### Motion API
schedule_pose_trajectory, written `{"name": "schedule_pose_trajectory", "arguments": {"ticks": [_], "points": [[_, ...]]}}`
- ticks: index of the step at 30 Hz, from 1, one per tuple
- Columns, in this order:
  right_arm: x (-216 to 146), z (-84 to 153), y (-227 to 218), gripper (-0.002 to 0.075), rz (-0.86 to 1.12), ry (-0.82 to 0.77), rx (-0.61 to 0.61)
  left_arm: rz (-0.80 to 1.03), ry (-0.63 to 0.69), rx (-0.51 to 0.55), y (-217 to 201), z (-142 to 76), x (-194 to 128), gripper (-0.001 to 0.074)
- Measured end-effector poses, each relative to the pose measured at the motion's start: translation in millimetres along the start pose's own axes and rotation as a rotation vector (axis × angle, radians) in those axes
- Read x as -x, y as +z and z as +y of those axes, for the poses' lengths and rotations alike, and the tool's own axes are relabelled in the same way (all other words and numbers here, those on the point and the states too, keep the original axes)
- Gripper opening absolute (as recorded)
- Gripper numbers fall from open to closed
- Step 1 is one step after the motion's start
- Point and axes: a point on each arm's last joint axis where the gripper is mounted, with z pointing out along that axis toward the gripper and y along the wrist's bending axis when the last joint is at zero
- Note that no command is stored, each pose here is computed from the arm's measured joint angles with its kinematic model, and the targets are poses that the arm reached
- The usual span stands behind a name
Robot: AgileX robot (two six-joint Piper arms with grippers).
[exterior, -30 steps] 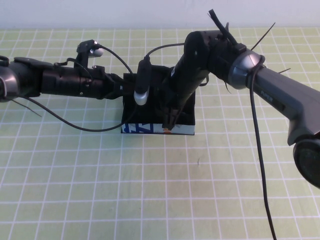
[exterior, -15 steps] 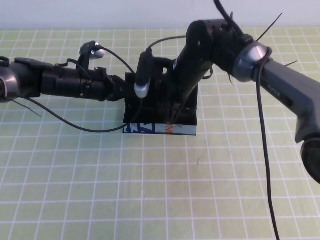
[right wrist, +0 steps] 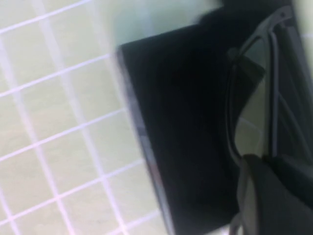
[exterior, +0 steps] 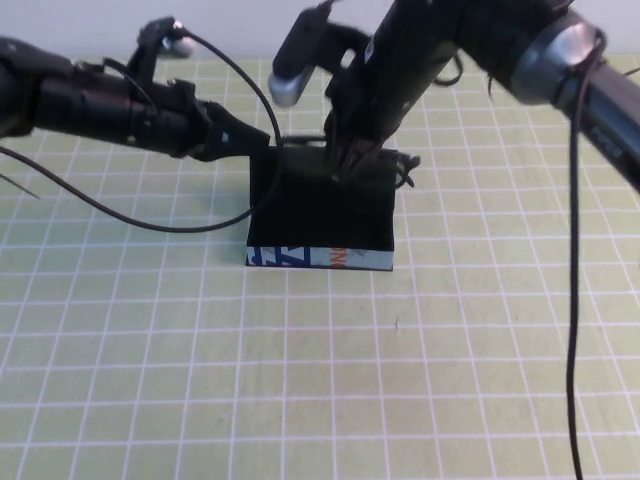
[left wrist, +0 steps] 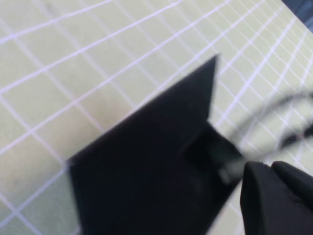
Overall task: Take glasses out of glasses case
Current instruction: Pick up the glasses from the glasses case, then place the glasses on the table
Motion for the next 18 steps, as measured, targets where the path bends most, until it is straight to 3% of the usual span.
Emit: {"name": "schedule_pose_trajectory", "arguments": {"ticks": [4,10,14,18], "points": [[1.2,-4.7,-36.2,0.0005,-0.014,0.127,-0.11,0.008,0.099,0.029,-29.1,-34.2,20.1,-0.0004],[-17.6,-7.9,-92.0,0.0005,-0.05,0.366,-0.171,0.002,0.216,0.092,-66.6,-78.4,39.8,-0.0004],[-56.9,-8.7,-105.3,0.0005,0.02,0.556,-0.174,-0.007,0.242,0.132,-82.1,-96.3,45.7,-0.0004],[-96.6,-0.8,-102.0,0.0005,0.01,0.758,-0.208,-0.025,0.215,0.167,-85.2,-98.9,42.6,-0.0004]]}}
